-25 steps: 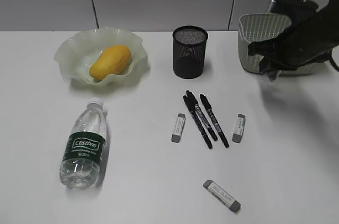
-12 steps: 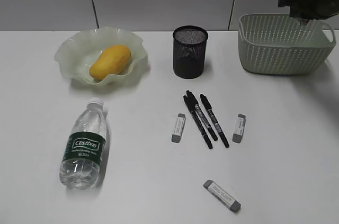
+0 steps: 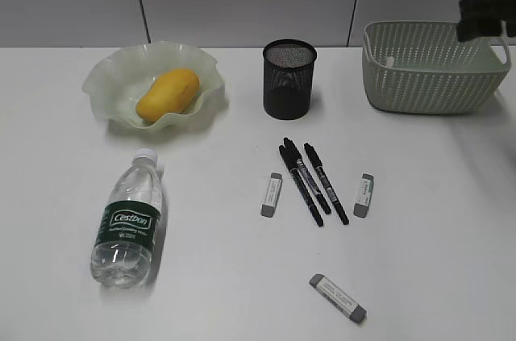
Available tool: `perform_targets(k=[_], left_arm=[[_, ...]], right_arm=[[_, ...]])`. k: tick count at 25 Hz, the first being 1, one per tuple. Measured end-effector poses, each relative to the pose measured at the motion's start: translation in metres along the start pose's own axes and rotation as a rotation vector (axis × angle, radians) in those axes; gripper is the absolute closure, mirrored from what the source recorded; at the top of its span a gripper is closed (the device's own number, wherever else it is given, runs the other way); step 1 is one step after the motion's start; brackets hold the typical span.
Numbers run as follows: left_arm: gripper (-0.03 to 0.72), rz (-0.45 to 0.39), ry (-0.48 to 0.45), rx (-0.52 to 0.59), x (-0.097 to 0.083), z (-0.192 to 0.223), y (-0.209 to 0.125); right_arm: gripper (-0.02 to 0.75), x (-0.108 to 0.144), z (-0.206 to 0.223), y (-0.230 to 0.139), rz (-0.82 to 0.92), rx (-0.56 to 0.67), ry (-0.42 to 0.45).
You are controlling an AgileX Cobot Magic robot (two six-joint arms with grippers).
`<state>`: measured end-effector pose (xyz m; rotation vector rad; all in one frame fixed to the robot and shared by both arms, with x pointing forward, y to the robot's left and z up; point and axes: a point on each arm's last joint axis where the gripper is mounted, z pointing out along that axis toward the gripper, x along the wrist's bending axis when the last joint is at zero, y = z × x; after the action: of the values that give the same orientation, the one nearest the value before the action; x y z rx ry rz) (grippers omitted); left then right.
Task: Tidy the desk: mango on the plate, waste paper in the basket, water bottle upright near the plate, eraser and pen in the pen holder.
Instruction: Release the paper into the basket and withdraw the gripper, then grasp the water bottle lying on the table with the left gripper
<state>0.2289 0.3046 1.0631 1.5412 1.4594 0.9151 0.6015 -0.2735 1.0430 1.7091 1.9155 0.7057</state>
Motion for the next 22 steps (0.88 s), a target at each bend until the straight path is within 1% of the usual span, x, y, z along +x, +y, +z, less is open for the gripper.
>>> perform_targets(k=[1,3,4,7,9,10,13,17,20,22], left_arm=[[0.379,0.000,0.000,0.000,0.000,0.000,0.000],[0.379,0.000,0.000,0.000,0.000,0.000,0.000],[0.379,0.000,0.000,0.000,0.000,0.000,0.000],[0.383,0.000,-0.001,0.000,0.000,0.000,0.000],[0.398,-0.001,-0.002,0.005,0.000,0.001,0.000],[0.405,-0.002,-0.004,0.012,0.000,0.002,0.001],[0.408,-0.008,-0.013,0.050,-0.002,0.007,0.004],[0.358,-0.012,-0.018,0.125,-0.003,0.019,0.008],[0.307,-0.001,-0.042,0.219,-0.006,0.034,0.014],[0.286,-0.006,-0.089,0.266,-0.011,0.045,0.021]], right_arm=[[0.233,0.001,-0.020,-0.011,-0.006,0.003,-0.002],[0.284,0.004,-0.053,-0.047,-0.014,0.054,0.002],[0.297,0.006,-0.070,-0.064,-0.020,0.070,0.004],[0.314,0.011,-0.114,-0.117,-0.037,0.157,0.013],[0.315,0.012,-0.141,-0.148,-0.040,0.186,0.008],[0.315,0.012,-0.155,-0.162,-0.040,0.174,0.001],[0.315,0.011,-0.193,-0.197,-0.038,0.063,-0.019],[0.317,0.010,-0.234,-0.239,-0.044,-0.136,-0.056],[0.317,0.010,-0.252,-0.262,-0.043,-0.286,-0.074],[0.317,0.010,-0.257,-0.270,-0.040,-0.363,-0.075]])
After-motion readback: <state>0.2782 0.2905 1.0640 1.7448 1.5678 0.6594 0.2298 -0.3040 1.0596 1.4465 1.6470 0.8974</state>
